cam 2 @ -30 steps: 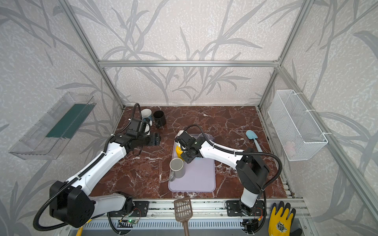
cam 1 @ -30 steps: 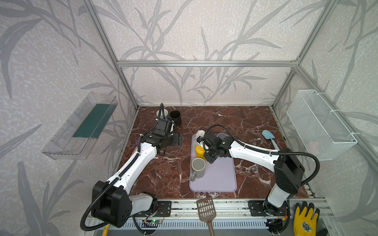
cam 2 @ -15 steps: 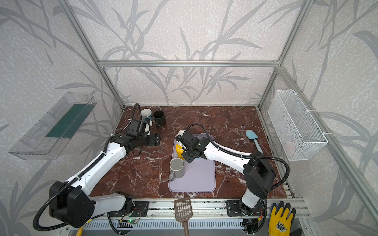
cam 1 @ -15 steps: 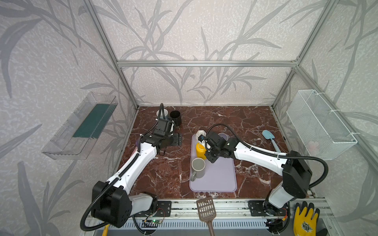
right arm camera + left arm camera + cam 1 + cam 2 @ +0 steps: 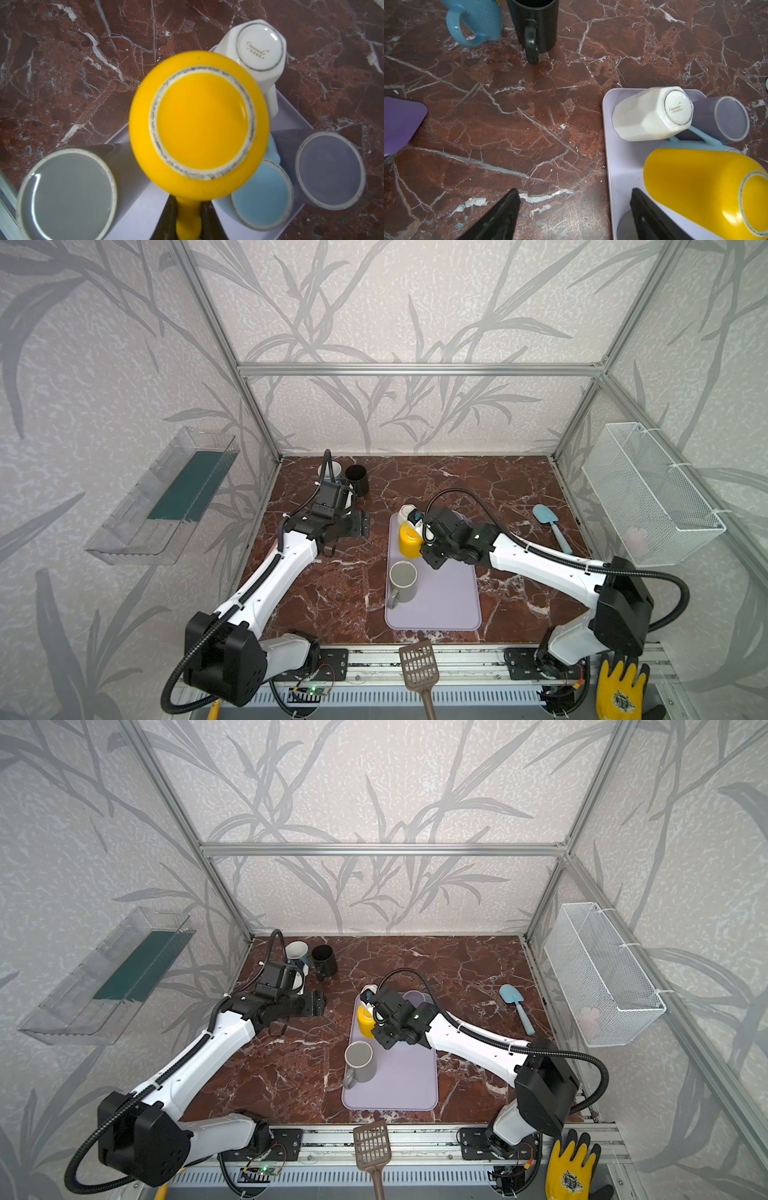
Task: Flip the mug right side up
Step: 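Lift the yellow mug off the tray with the right gripper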
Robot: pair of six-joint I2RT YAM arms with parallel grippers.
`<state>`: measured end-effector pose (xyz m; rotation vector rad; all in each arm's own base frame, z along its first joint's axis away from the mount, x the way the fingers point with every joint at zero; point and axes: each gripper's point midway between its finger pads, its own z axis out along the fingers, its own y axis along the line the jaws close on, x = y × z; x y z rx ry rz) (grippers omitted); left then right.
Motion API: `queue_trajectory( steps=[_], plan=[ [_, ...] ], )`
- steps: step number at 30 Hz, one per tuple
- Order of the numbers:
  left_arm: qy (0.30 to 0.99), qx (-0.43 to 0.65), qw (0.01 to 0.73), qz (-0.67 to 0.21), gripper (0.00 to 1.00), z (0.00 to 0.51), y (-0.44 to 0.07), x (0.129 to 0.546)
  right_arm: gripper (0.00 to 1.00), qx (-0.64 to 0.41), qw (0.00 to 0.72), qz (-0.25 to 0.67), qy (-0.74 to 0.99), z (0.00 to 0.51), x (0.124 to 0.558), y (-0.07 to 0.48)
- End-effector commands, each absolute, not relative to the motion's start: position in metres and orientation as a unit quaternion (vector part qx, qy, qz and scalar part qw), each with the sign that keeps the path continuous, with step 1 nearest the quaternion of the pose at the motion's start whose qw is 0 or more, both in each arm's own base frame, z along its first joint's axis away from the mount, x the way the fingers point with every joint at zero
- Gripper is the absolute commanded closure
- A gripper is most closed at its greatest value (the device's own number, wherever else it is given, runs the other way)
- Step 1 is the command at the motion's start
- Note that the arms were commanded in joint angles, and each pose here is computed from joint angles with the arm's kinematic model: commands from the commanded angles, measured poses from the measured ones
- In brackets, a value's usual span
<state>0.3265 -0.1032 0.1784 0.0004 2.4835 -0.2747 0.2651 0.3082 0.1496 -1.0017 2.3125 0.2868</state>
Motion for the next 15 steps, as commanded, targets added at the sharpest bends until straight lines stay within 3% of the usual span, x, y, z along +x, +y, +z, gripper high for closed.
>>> queue_trajectory(
  steps=[1, 15],
  plan=[
    [0.939, -0.002, 0.326, -0.111, 0.14, 0.189, -0.104, 0.323, 1.00, -0.357, 0.372, 0.127, 0.847, 0.190, 0.278, 0.316],
    [0.931, 0.005, 0.328, -0.159, 0.16, 0.195, -0.124, 0.321, 1.00, -0.277, 0.389, 0.256, 0.841, 0.219, 0.289, 0.307]
  ],
)
